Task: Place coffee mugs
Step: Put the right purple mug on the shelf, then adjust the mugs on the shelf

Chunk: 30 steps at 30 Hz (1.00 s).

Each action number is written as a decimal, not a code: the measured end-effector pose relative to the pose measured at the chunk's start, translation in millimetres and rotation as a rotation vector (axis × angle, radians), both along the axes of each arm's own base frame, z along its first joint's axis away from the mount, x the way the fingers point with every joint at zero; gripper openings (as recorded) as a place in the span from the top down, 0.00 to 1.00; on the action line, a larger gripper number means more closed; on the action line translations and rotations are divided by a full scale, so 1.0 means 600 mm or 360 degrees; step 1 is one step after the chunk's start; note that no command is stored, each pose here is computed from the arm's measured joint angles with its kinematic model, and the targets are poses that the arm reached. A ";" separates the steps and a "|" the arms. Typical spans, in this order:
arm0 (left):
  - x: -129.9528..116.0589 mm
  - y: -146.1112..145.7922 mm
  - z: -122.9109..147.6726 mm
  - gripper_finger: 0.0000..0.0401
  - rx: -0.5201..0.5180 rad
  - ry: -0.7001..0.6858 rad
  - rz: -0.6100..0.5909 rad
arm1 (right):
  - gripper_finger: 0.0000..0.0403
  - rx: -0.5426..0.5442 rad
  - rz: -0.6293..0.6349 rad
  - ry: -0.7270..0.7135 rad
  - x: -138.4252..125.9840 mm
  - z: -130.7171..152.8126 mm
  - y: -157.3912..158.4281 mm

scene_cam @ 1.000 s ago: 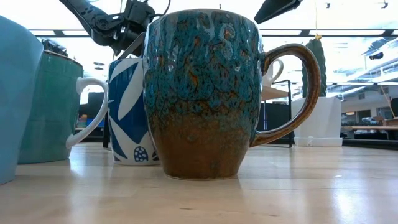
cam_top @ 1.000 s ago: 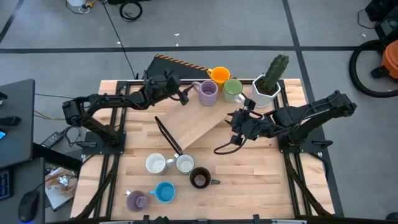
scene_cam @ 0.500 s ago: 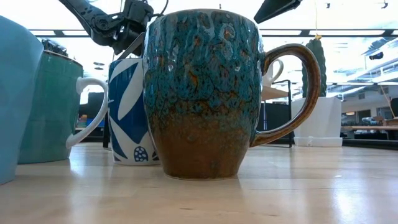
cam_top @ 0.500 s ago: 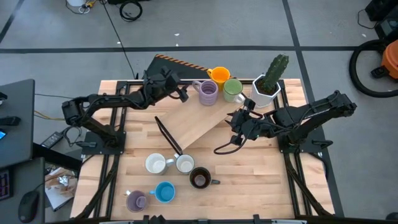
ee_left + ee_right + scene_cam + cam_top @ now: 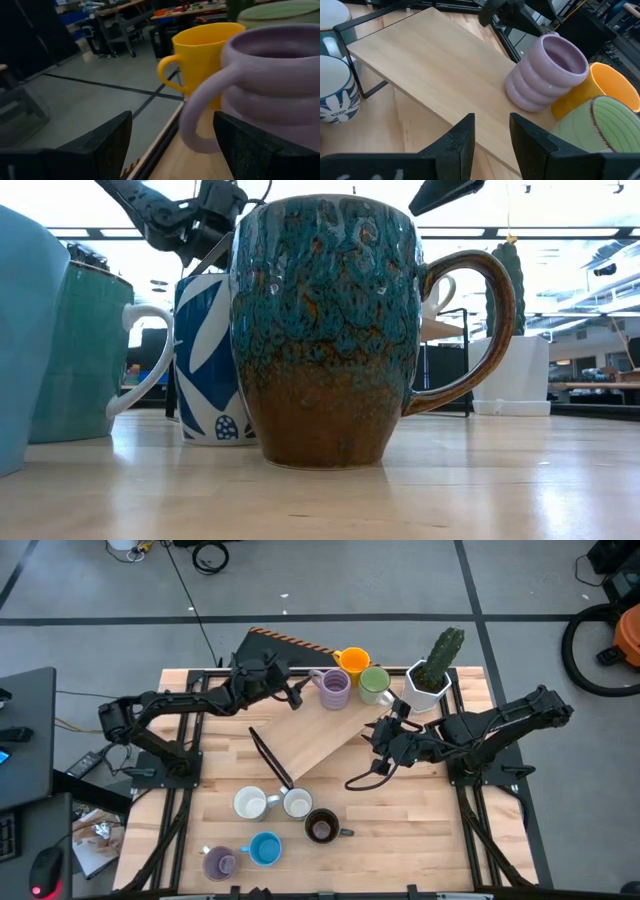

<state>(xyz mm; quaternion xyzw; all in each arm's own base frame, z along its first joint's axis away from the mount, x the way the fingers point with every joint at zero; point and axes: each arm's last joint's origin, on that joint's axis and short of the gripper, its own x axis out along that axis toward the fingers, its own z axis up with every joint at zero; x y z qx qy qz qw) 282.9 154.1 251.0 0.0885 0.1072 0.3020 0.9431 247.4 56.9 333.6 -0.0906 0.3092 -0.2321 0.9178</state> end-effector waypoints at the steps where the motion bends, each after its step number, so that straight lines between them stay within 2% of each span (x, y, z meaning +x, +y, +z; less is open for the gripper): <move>1: 0.002 0.002 -0.002 0.29 0.0007 -0.0012 0.0009 | 0.68 -0.0002 0.0003 -0.0003 0.000 0.000 0.001; 8: 0.012 0.011 -0.014 0.29 0.0045 -0.0053 0.0121 | 0.68 -0.0012 0.0005 -0.0006 0.000 0.001 0.002; 16: 0.012 0.010 -0.015 0.29 0.0052 -0.0040 0.0125 | 0.68 -0.0012 0.0006 -0.0006 0.000 0.001 0.002; 22: -0.002 -0.020 0.021 0.29 0.0086 -0.0017 0.0075 | 0.68 -0.0014 0.0007 -0.0003 0.000 0.001 0.002; 25: -0.006 -0.041 0.031 0.29 0.0040 -0.0015 -0.0015 | 0.68 -0.0008 -0.0004 0.0013 -0.002 -0.001 0.001; 30: -0.002 -0.092 0.031 0.29 -0.0055 0.0099 -0.0316 | 0.68 0.0053 -0.0078 0.0049 -0.006 -0.010 0.000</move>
